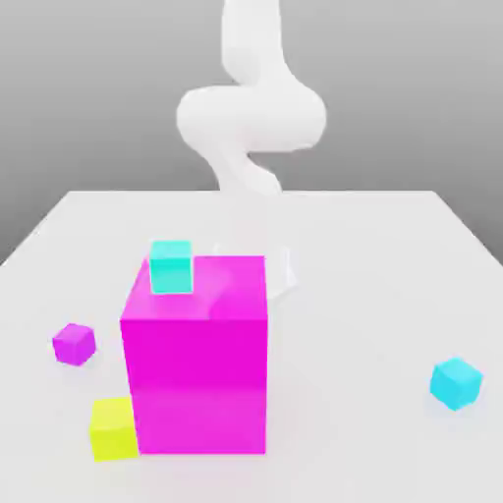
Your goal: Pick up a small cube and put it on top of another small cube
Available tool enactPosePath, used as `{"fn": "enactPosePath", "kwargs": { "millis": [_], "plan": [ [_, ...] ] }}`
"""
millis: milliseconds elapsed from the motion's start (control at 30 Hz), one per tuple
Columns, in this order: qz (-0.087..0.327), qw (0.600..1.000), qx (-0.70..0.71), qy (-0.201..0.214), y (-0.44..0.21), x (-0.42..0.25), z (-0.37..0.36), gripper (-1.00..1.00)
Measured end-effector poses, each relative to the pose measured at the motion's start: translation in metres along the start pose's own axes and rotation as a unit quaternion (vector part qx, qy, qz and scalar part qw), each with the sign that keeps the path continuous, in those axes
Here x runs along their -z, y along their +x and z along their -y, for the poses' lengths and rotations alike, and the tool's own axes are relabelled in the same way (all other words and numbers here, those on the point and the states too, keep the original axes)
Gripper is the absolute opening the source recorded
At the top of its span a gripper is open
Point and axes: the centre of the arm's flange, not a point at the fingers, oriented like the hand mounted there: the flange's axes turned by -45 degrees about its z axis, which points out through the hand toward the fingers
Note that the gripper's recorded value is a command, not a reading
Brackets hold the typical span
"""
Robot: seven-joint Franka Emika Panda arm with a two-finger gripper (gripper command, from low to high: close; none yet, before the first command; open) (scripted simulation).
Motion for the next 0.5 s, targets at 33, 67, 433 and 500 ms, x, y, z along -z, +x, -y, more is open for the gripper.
{"fn": "enactPosePath", "kwargs": {
  "millis": [33, 67, 433, 500],
  "plan": [
    [0.012, 0.999, 0.030, 0.015, -0.001, -0.020, 0.009, 0.00],
    [0.024, 0.998, 0.059, 0.029, -0.003, -0.038, 0.018, 0.00],
    [0.119, 0.909, 0.362, 0.169, -0.076, -0.207, 0.146, 0.00],
    [0.132, 0.880, 0.415, 0.190, -0.099, -0.231, 0.171, 0.00]
  ]
}}
